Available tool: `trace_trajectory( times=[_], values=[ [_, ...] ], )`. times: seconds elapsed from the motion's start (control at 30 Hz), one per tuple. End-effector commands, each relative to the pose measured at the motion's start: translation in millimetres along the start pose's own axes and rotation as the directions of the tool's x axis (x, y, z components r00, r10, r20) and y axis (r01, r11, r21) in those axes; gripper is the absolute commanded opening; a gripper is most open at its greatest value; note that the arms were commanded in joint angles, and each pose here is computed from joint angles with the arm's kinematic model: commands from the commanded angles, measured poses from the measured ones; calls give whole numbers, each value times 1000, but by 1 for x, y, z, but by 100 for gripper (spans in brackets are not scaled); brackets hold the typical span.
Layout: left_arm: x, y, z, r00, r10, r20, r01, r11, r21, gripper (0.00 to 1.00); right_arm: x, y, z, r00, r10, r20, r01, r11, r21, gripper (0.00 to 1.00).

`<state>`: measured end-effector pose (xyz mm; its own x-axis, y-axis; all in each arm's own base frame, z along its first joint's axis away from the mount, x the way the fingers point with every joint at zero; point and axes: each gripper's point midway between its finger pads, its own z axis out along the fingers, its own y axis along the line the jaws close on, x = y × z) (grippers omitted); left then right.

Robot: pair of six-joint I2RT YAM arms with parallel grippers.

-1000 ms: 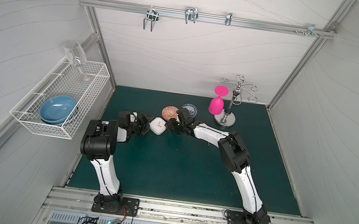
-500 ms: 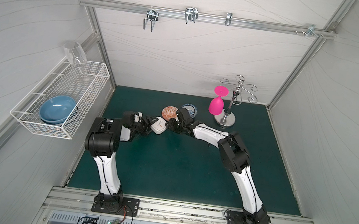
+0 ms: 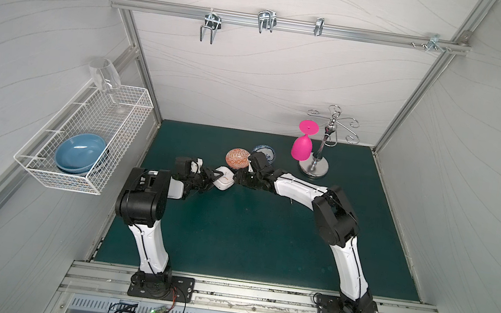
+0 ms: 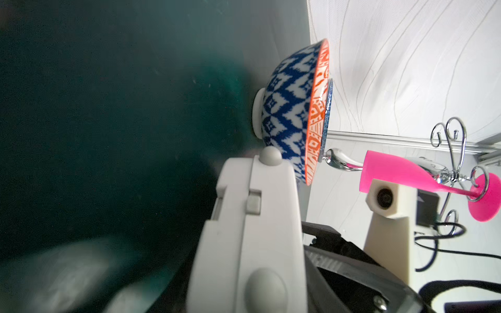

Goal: Remove the battery from the alarm
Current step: Pick up the alarm from the center of the board, then adjust the alarm.

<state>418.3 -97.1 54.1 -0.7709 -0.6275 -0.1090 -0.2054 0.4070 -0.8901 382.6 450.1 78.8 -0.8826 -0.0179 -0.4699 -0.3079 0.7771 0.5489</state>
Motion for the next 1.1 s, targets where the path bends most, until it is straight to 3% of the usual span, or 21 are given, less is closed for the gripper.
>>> trace_trajectory(
  times=[0.0, 0.1, 0.2, 0.27, 0.33, 0.47, 0.53, 0.63, 0.87, 0.93, 1.07],
  values=[
    [-1, -35, -15, 975, 215, 53, -215, 976, 10, 38, -19, 28, -65, 994, -91, 55, 93, 995, -24, 67],
    [18, -52, -25, 914, 403, 42, -398, 913, -85, 37, -14, 26, -113, 997, -73, 34, 74, 996, -46, 79],
    [45, -72, -32, 770, 638, 3, -619, 750, -234, 37, -9, 18, -169, 998, 59, -2, -59, 990, -132, 87],
    [60, -87, -37, 662, 750, -6, -719, 632, -290, 36, -4, 7, -204, 974, 222, -41, -226, 958, -176, 90],
    [77, -100, -36, 547, 837, -16, -794, 512, -327, 33, 5, -11, -232, 915, 393, -87, -403, 901, -162, 92],
    [113, -130, -34, 273, 961, -42, -896, 238, -374, 27, 29, -33, -273, 757, 641, -130, -653, 750, -107, 93],
    [134, -146, -32, 160, 986, -43, -918, 133, -373, 24, 43, -35, -283, 687, 709, -159, -724, 687, -62, 93],
    [162, -165, -30, 5, 999, -49, -929, -14, -369, 23, 60, -33, -292, 625, 753, -206, -768, 640, 11, 93],
    [222, -193, -24, -260, 964, -62, -900, -265, -345, 23, 66, -18, -286, 610, 758, -230, -771, 635, 48, 96],
    [233, -199, -21, -306, 950, -64, -887, -309, -343, 23, 68, -14, -280, 602, 761, -241, -774, 631, 58, 96],
    [248, -210, -17, -344, 938, -43, -878, -337, -341, 22, 76, -9, -270, 597, 761, -255, -768, 634, 92, 96]
  ],
)
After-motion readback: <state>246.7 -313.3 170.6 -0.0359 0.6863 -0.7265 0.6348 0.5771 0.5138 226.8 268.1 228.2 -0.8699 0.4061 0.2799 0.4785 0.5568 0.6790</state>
